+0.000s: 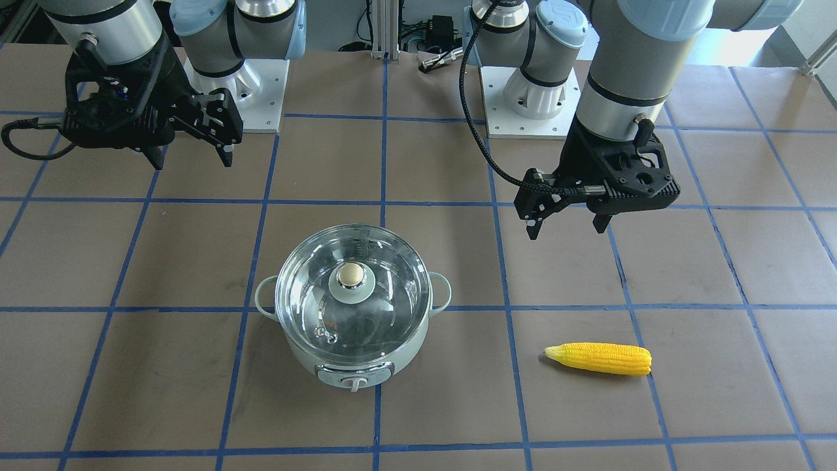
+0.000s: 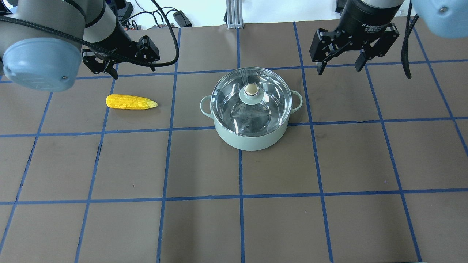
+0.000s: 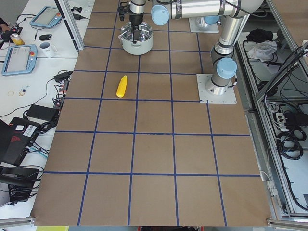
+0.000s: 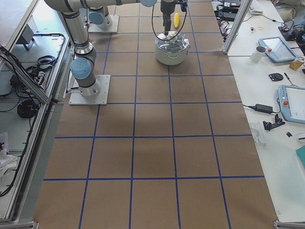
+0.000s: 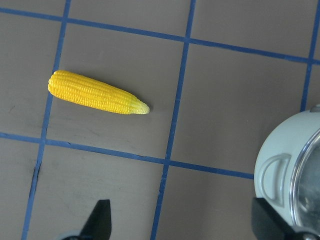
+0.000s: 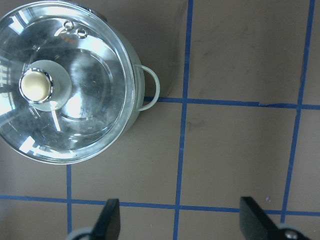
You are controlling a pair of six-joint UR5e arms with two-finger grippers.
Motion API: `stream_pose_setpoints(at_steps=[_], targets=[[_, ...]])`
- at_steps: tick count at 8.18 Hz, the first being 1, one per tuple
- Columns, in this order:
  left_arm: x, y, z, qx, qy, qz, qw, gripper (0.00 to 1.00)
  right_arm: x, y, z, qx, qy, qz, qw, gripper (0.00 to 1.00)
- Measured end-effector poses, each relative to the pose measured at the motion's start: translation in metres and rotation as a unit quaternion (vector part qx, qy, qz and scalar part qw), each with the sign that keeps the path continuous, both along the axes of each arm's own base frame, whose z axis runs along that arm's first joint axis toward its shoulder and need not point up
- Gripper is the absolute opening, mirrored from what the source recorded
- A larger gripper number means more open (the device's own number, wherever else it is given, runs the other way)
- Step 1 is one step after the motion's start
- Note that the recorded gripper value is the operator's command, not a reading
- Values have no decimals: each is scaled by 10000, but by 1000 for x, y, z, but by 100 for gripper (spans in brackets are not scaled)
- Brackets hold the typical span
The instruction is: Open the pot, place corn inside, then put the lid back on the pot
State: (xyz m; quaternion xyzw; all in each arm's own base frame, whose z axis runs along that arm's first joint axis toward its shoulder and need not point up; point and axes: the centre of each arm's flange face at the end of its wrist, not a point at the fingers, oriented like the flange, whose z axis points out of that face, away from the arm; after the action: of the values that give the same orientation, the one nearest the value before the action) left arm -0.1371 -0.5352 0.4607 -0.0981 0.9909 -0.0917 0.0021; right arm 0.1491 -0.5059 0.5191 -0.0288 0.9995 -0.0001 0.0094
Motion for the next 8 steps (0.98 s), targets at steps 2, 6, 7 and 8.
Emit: stream_pose_setpoints(at_steps=[2,6,7,8], targets=[[12,-6,-3,-25,227,1481,9887,100,25,-24,-19,-133,-66,-84,9999,86],[90,-35,-35,151,510,4201,9059,100,118,-58,-88,-254,-243,-452,9984,86],[101,-41,-47,232,507,4524,8900,100,133,-67,-109,-198,-362,-626,9972,86],[107,-47,-61,329,503,4840,8730,100,145,-73,-126,-165,-435,-746,9961,86]])
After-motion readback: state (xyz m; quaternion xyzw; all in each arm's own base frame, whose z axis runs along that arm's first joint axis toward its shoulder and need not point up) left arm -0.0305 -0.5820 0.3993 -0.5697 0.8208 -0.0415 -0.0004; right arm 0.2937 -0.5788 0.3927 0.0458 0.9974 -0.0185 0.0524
